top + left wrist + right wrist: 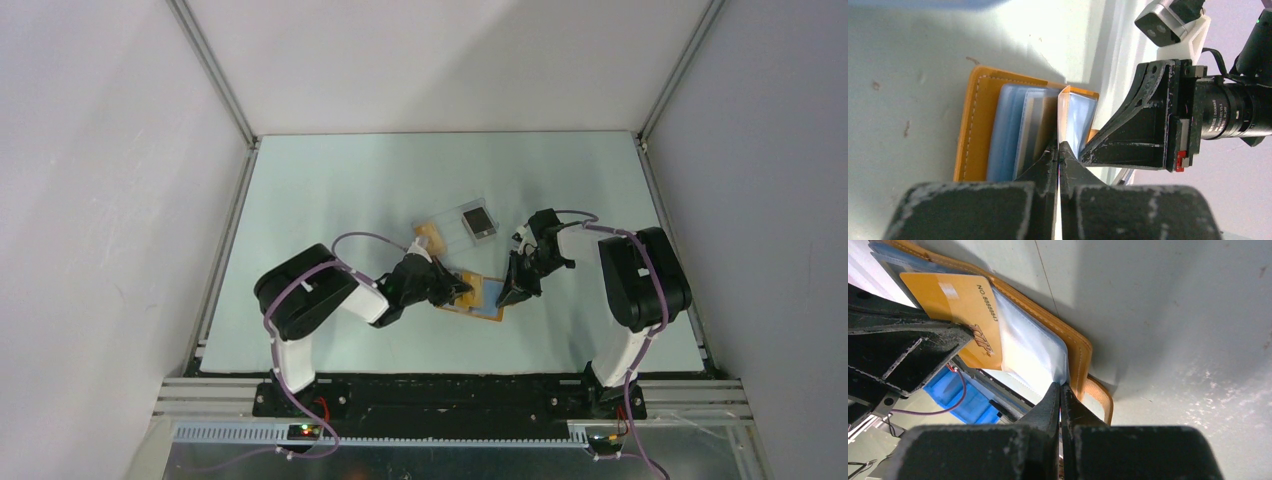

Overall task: Put the credit cards into the card holder
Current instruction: Insert the credit card into the card holder.

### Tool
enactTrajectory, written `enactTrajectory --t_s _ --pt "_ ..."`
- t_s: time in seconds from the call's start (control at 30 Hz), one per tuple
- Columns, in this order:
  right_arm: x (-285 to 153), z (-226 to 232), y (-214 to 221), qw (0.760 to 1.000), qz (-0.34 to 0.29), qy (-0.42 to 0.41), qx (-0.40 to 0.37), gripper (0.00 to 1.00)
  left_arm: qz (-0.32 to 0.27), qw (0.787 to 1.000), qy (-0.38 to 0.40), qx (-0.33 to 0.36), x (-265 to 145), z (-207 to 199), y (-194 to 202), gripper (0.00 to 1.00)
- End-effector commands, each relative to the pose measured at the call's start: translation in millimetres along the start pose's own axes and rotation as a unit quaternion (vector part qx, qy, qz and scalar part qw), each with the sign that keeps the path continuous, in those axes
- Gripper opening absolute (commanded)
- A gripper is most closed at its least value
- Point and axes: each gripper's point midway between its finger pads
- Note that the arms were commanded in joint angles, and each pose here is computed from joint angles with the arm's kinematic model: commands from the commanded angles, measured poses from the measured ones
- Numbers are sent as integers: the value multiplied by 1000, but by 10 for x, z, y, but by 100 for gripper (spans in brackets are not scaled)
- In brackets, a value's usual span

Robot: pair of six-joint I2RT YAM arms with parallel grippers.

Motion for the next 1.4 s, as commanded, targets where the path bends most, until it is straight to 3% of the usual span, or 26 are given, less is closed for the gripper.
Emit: enactTrajectory --t_s 0.0,0.33,0.9,1.37 --pt "119 -299 162 998 29 59 -3 0 36 999 -23 2 -107 119 199 0" --pt "112 -300 165 998 29 59 -4 0 37 999 -33 7 -231 156 193 0" --pt "133 -291 179 998 34 55 -5 0 114 990 -50 60 11 124 285 0" --pt "105 -251 158 998 27 49 -14 0 148 984 -58 81 -95 43 329 0"
Point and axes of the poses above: each gripper's point midway between its finger pads, its own x axis out along the fingers, its own z axis along the line the jaws close on, y = z × x, and after that the axes turned 13 degrees about -x, right-handed
